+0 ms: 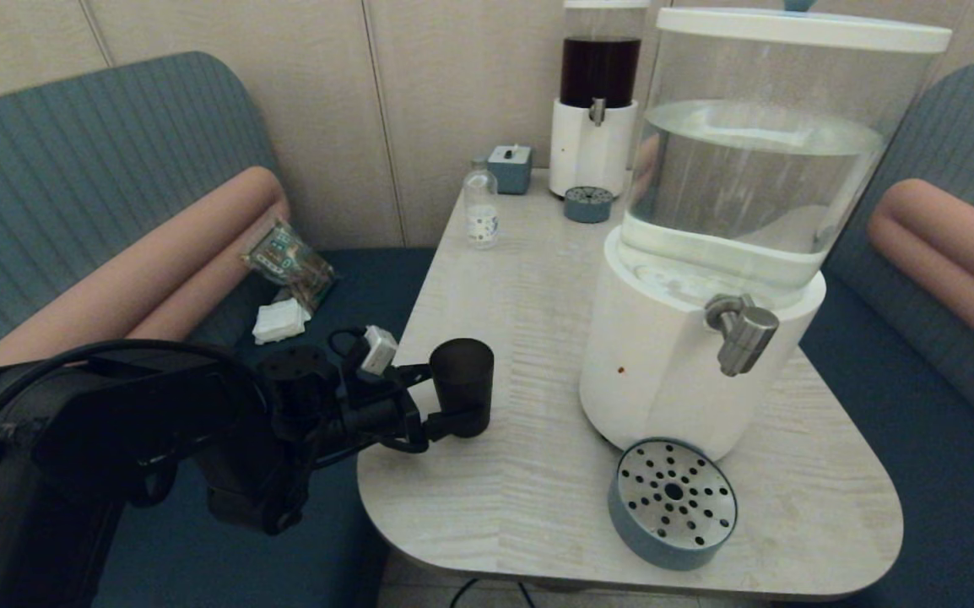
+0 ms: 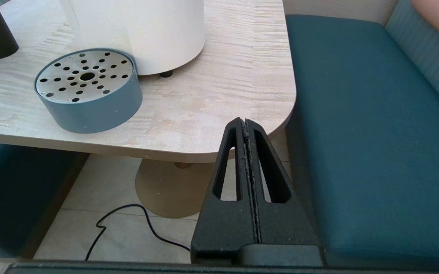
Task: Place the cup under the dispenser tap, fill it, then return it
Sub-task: Pick up the cup
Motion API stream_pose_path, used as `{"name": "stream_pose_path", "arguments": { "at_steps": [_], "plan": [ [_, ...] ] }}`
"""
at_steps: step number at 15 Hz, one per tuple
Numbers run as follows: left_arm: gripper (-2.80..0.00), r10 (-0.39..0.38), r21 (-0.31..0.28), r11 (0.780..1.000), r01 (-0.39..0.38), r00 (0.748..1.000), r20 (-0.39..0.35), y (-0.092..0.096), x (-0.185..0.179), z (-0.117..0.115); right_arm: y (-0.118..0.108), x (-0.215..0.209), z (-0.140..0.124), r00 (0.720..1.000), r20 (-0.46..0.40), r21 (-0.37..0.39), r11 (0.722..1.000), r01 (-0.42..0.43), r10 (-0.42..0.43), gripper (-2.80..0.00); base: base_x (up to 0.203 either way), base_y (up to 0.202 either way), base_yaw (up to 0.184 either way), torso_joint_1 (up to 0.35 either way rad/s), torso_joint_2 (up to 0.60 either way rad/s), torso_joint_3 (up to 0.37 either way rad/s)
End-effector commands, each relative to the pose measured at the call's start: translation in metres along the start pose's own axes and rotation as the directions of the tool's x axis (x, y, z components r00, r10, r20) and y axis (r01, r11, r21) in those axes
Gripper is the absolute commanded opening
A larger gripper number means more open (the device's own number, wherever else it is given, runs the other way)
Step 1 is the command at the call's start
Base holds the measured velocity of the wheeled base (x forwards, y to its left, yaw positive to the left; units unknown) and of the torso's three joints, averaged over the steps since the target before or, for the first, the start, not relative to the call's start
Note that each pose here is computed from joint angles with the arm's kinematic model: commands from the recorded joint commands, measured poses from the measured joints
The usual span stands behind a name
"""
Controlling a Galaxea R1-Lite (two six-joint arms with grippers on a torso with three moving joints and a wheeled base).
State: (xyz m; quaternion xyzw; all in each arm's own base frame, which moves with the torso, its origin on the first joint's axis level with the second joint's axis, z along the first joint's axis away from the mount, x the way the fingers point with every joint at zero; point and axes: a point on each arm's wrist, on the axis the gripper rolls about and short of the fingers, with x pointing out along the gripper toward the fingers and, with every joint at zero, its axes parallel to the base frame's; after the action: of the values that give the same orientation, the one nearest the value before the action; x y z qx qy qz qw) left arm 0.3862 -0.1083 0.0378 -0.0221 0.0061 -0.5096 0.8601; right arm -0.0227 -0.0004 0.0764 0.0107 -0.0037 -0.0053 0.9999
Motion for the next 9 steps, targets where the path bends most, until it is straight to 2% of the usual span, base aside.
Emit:
{"name": "stream_pose_path", "arguments": {
  "at_steps": [1,9],
  "plan": [
    [0.00,-0.003,0.006,1.000,0.003,1.000,0.006,0.0001,0.0001,0.0007,0.0000,0.0001,-0.0004,1.000,-0.001,0.000,1.000,0.000,0.000,-2.80,0.000,0.000,0.000,0.000,0.00,0.000],
    [0.00,-0.003,0.003,1.000,0.003,1.000,0.003,0.0001,0.0001,-0.0007,0.0000,0.0001,-0.0004,1.000,-0.001,0.000,1.000,0.000,0.000,-2.80,0.000,0.000,0.000,0.000,0.00,0.000]
  ]
}}
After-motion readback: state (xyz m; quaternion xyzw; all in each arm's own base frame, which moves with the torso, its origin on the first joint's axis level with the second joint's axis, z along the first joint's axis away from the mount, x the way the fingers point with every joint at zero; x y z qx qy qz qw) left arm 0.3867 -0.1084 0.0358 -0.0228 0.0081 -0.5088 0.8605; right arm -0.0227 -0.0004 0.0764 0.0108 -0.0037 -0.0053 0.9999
